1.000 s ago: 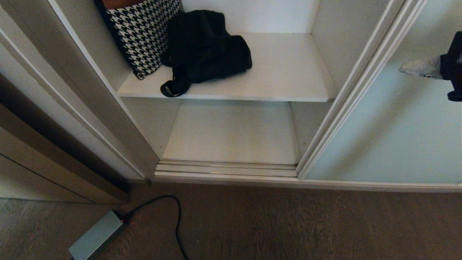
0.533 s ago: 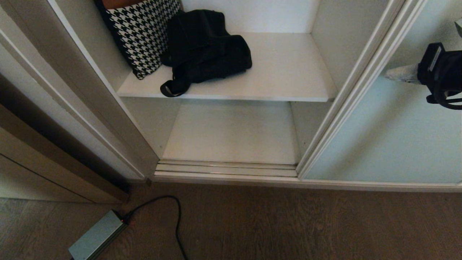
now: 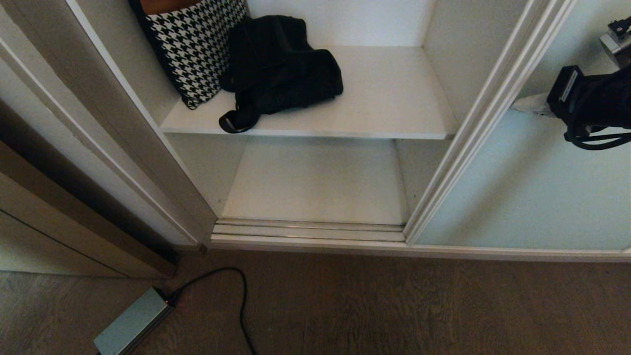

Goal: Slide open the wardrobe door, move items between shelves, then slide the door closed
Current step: Close the door

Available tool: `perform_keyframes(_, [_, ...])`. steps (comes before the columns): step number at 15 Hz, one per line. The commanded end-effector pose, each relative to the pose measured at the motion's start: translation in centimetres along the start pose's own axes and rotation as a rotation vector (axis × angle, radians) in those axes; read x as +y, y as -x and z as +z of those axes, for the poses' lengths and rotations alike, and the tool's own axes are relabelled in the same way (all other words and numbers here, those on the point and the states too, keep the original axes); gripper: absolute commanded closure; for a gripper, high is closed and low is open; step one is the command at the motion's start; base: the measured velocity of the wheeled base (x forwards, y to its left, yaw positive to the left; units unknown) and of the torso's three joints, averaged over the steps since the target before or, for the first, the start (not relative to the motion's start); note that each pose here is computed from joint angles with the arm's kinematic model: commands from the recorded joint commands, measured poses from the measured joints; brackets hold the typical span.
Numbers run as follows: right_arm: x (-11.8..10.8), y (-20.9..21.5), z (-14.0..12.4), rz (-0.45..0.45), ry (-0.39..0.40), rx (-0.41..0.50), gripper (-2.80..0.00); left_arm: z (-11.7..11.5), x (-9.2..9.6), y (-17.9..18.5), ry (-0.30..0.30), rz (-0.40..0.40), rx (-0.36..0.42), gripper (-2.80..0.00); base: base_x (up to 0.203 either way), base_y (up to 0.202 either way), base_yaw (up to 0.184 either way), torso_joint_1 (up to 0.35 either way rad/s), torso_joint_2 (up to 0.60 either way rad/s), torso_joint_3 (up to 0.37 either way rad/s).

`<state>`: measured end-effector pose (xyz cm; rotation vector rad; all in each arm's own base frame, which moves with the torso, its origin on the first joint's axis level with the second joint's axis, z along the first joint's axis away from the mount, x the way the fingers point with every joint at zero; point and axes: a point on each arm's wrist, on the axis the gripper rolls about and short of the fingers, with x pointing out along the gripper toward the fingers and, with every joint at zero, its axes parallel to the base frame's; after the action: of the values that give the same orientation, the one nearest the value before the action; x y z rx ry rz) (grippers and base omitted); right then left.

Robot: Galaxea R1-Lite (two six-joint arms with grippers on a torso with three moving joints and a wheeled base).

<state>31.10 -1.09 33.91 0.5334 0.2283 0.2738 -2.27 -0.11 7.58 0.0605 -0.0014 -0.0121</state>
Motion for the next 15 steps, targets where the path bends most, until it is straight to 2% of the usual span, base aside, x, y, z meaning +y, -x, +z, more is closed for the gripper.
perform_keyframes(1, [-0.3, -0.9, -0.2, -0.004, -0.004, 0.004, 0.00, 0.0, 0.0, 0.0, 0.001, 0.000, 0.001, 0.00, 0.000, 0.000, 0.000, 0.000, 0.00, 0.000])
perform_keyframes(10, [4.6, -1.8, -2.5, 0.135, 0.033, 0.074, 0.00, 0.0, 0.0, 0.0, -0.001, 0.000, 0.001, 0.00, 0.000, 0.000, 0.000, 0.000, 0.00, 0.000])
perform_keyframes(12, [6.1, -2.3, -3.6, 0.154, 0.046, 0.091, 0.00, 0.0, 0.0, 0.0, -0.001, 0.000, 0.001, 0.00, 0.000, 0.000, 0.000, 0.000, 0.00, 0.000])
perform_keyframes(15, [9.7, -2.8, -5.9, 0.237, 0.093, 0.141, 0.00, 0.0, 0.0, 0.0, -0.001, 0.000, 0.001, 0.00, 0.000, 0.000, 0.000, 0.000, 0.00, 0.000])
